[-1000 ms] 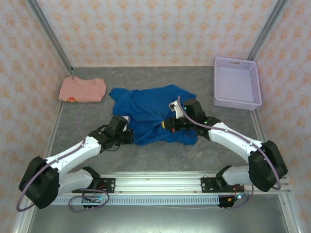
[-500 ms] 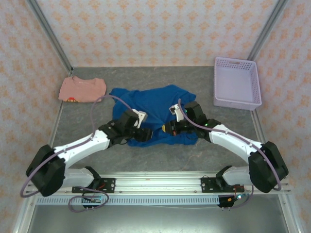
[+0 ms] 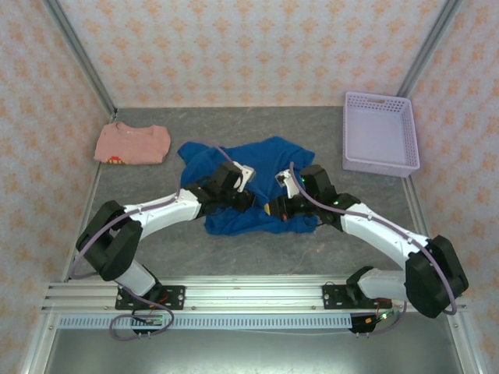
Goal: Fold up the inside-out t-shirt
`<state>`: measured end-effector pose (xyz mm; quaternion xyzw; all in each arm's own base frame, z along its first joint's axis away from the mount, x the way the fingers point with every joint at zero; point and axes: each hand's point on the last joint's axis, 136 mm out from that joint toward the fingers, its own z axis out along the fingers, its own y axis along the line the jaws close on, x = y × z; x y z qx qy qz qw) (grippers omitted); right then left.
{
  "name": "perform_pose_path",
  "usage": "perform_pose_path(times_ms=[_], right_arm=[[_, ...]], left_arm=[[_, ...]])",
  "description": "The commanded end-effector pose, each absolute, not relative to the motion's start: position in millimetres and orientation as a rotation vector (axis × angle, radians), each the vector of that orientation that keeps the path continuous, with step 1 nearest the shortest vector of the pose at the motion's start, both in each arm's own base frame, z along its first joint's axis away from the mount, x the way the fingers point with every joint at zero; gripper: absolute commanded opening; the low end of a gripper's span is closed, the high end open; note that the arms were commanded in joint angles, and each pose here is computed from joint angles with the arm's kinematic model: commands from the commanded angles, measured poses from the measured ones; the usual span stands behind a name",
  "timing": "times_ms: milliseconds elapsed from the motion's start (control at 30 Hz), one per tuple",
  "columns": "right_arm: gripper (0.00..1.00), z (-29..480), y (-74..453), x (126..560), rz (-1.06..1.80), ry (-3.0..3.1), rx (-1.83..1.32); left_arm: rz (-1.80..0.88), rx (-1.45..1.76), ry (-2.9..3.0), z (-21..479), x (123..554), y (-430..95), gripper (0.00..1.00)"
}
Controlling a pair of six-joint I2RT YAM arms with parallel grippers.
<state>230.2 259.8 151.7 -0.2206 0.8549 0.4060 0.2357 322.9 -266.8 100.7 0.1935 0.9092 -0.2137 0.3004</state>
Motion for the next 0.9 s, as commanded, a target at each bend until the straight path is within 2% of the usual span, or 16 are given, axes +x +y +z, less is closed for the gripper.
perform_pose_path(times_ms=[0,67,167,233,300,367,467,633,767,867], right_arm=[[0.0,155,249,233,1.001,2.336,-0.66],[0.0,153,232,252,0.815,2.375,-0.567],[0.0,159,198,279,0.534,2.42,-0.363],[0.04,160,182,286,0.417,2.451,-0.271],[0.1,163,184,284,0.415,2.457,-0.292],[0.22,166,199,274,0.467,2.427,-0.405],[0.39,185,221,249,0.563,2.317,-0.603],[0.6,206,248,212,0.645,2.123,-0.833],[0.67,205,263,215,0.689,2.099,-0.834],[0.72,191,266,243,0.583,2.143,-0.752]], left_arm=[[-0.693,0.496,2.392,119,327,-276,0.05],[-0.803,0.496,2.373,140,313,-278,0.0],[-0.988,0.515,2.339,181,283,-281,0.0],[-1.123,0.52,2.303,205,262,-284,0.0],[-1.212,0.523,2.285,221,246,-284,0.0],[-1.21,0.519,2.294,229,238,-278,0.0],[-1.157,0.506,2.313,233,236,-269,0.0],[-1.17,0.512,2.312,238,235,-270,0.0],[-1.169,0.516,2.314,238,235,-270,0.0],[-1.172,0.527,2.306,239,233,-270,0.0]])
